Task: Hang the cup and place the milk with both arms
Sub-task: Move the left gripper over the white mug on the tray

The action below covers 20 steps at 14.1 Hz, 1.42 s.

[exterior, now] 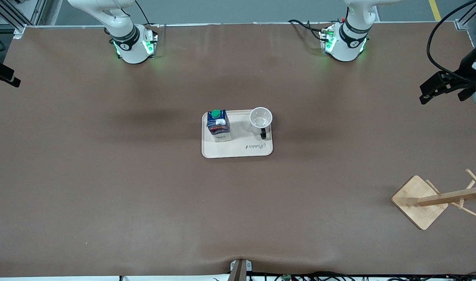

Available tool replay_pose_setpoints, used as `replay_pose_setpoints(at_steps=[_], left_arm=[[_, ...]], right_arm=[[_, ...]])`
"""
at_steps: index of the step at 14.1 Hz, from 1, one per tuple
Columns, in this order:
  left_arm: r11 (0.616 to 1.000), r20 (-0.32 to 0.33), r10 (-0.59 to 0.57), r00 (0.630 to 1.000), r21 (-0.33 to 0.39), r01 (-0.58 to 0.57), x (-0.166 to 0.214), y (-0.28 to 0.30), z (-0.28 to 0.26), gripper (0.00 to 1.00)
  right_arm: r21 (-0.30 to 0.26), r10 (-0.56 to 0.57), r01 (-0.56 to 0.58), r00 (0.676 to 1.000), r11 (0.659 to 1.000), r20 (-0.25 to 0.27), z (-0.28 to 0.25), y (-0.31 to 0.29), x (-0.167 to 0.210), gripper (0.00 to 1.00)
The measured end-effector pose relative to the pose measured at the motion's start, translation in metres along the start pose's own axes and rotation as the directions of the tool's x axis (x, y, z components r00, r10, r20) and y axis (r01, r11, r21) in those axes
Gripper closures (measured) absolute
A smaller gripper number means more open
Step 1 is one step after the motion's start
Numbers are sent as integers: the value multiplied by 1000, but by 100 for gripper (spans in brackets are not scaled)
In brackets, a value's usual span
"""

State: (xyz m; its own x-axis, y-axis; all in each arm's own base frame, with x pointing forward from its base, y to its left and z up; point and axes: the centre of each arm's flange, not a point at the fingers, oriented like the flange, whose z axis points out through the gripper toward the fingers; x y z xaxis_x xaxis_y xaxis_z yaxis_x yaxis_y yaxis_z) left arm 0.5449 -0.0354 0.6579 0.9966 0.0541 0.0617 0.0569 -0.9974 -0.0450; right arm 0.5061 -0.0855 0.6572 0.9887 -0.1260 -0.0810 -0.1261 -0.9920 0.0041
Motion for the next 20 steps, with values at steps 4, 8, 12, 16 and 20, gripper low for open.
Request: replay_pose_setpoints(at_steps=[4,8,12,16,20], left_arm=[[1000,0,2,1000,0,-2,0,1,0,0],[1000,15,13,1000,-6,-13,13,7,13,0],[999,84,50,995,-14,-49,30,41,57,0],[1000,138,-5,990,-6,6,34,113,101,0],[996,172,-91,981,22,88,21,195,140,0]], right_arm=[[0,0,0,1000,1000,0,0,0,0,0],[0,0,0,1000,1000,0,0,0,0,0],[0,1,-1,1000,1000,1,1,0,0,0],[0,3,-3,1000,1000,2,1,1,0,0],[0,4,-4,1000,1000,2,1,2,1,0]])
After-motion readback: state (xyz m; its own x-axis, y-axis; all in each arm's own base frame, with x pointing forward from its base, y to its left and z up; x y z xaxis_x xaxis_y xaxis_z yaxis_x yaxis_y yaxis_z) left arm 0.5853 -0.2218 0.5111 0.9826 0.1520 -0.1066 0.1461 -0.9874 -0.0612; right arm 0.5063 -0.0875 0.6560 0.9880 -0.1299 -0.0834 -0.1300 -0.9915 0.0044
